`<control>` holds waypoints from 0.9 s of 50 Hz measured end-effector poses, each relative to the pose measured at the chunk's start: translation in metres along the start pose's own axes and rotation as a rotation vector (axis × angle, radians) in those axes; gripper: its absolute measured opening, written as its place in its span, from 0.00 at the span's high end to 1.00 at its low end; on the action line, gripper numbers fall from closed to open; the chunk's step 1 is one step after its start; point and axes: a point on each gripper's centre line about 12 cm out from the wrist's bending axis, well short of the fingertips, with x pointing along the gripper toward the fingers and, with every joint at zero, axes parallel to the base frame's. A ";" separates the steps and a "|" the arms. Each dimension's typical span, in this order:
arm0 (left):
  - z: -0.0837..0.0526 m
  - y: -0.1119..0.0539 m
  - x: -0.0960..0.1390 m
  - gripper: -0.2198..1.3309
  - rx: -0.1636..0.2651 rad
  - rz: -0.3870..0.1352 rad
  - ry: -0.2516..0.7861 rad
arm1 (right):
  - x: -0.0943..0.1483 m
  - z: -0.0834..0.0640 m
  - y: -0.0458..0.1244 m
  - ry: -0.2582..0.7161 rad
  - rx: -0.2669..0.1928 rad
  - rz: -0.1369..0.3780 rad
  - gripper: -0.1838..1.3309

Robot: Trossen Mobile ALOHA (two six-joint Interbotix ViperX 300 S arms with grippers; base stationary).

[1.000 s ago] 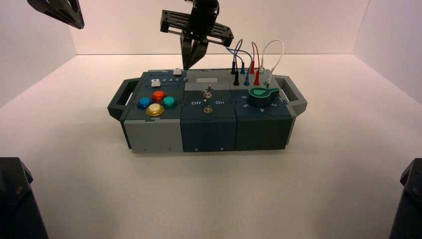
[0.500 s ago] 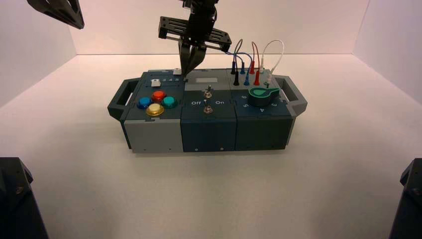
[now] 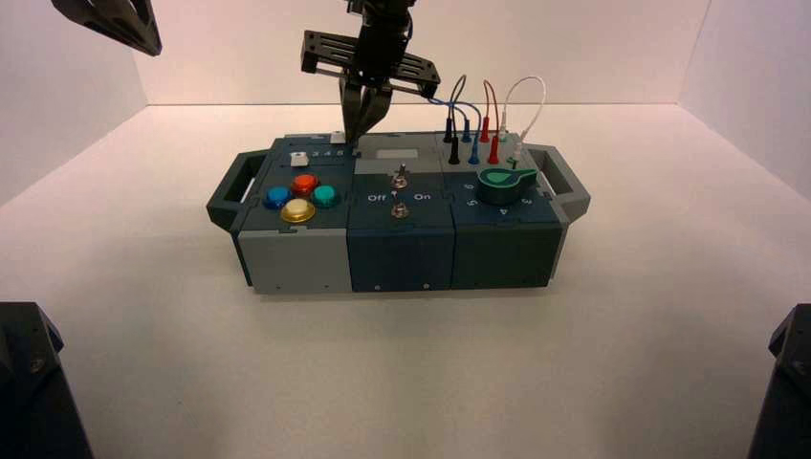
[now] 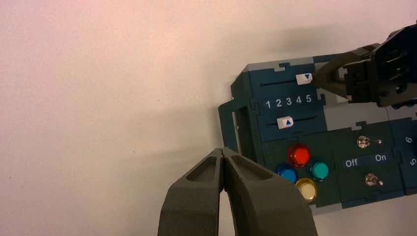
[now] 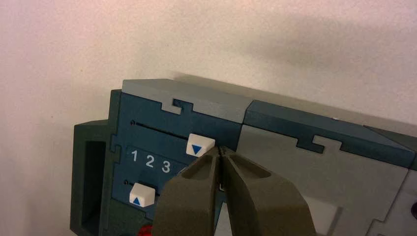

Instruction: Move the top slider to position 1.

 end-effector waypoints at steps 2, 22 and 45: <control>0.000 0.000 0.000 0.96 0.000 0.000 0.000 | 0.000 0.000 0.000 -0.001 0.000 0.001 0.97; 0.000 0.000 0.000 0.96 0.000 0.001 -0.002 | 0.000 0.008 0.005 0.000 -0.004 0.004 0.97; 0.000 0.000 0.000 0.96 0.002 0.002 0.000 | 0.006 0.003 0.016 0.025 -0.015 0.010 0.97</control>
